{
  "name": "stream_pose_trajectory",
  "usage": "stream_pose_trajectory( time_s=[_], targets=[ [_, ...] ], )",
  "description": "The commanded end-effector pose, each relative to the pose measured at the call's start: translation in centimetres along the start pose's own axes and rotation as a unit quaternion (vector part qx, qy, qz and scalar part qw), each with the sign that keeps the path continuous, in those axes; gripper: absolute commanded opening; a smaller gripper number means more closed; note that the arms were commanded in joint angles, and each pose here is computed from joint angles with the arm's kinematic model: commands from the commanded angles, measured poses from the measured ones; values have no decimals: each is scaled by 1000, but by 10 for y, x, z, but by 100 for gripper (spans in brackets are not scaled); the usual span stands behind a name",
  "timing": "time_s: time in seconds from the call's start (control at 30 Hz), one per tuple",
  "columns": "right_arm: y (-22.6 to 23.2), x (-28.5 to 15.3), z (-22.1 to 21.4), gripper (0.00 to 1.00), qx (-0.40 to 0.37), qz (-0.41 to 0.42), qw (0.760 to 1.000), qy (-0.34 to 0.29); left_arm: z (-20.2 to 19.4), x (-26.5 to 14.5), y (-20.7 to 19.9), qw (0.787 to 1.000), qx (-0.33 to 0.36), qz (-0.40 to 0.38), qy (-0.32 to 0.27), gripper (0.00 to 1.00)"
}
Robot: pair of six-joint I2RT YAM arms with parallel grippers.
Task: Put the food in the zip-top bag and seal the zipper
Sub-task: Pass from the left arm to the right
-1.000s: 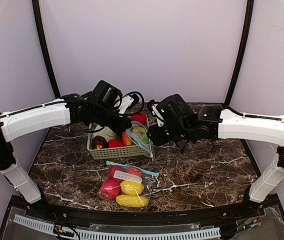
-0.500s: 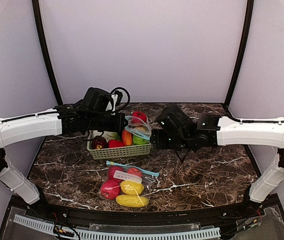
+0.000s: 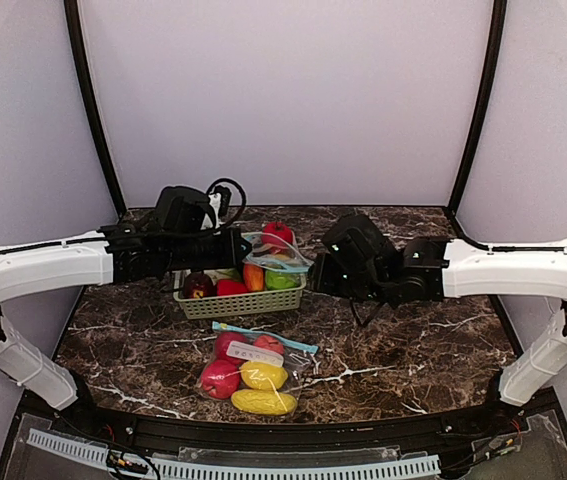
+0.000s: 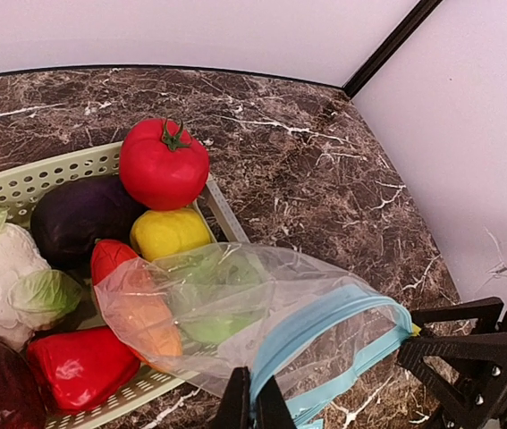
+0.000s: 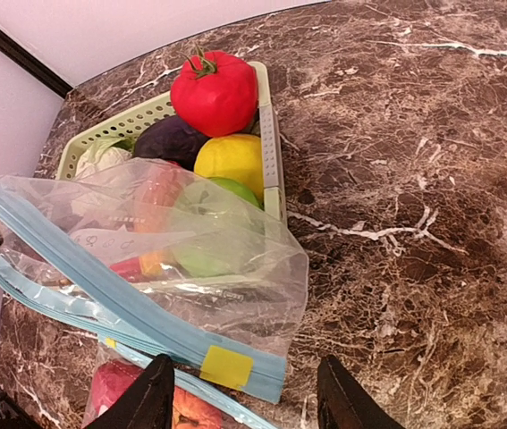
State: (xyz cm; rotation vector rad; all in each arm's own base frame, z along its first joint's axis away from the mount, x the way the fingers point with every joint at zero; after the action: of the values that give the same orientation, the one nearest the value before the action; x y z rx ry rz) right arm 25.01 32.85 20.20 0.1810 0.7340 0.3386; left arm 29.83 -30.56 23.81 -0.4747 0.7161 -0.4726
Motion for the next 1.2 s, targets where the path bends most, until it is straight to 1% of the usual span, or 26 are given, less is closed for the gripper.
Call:
stream_pose_trajectory(
  time_s=[0.0,0.07,0.13,0.23,0.43,0.5,0.63,0.87,1.0,1.17],
  targets=[
    [10,-2,11,56,17,39,999,-28,3,-10,-5,1000,-15,-17,-13,1],
    [15,-6,15,66,19,60,997,-40,1,-10,-4,1000,-16,-15,-13,1],
    [16,-6,18,73,18,62,997,-49,-1,-9,-3,1000,-19,-14,-9,1],
    [15,-4,22,77,15,52,997,-57,-3,-9,-5,1000,-23,-19,-8,1],
    [27,-5,33,86,-2,72,994,-76,-5,-8,-5,999,-26,-18,-9,1],
    [27,-2,34,89,-10,67,994,-80,-6,-9,-6,999,-26,-20,-7,1],
    [25,8,35,92,-32,39,995,-89,-7,-10,-10,999,-27,-26,-6,1],
    [23,29,39,94,-74,-17,992,-97,-9,-14,-17,999,-32,-40,-2,1],
    [9,44,32,94,-67,-50,994,-70,-7,-19,-18,998,-37,-43,-10,1],
    [-12,51,16,93,-47,-70,996,-37,-3,-29,-9,998,-41,-29,-34,1]
  ],
)
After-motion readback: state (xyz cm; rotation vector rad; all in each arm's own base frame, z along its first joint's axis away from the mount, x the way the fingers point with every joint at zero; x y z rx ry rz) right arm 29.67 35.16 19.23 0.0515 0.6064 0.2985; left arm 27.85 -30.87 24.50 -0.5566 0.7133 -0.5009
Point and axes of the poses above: each gripper's point midway between its finger pads, its own x axis out along the fingers, its own y axis along the line the jaws close on, z = x × y, the point moved 2 cm from there along -x, back along the fingers, and after that the axes turned 9 degrees about -x, right-handed, at the moved point
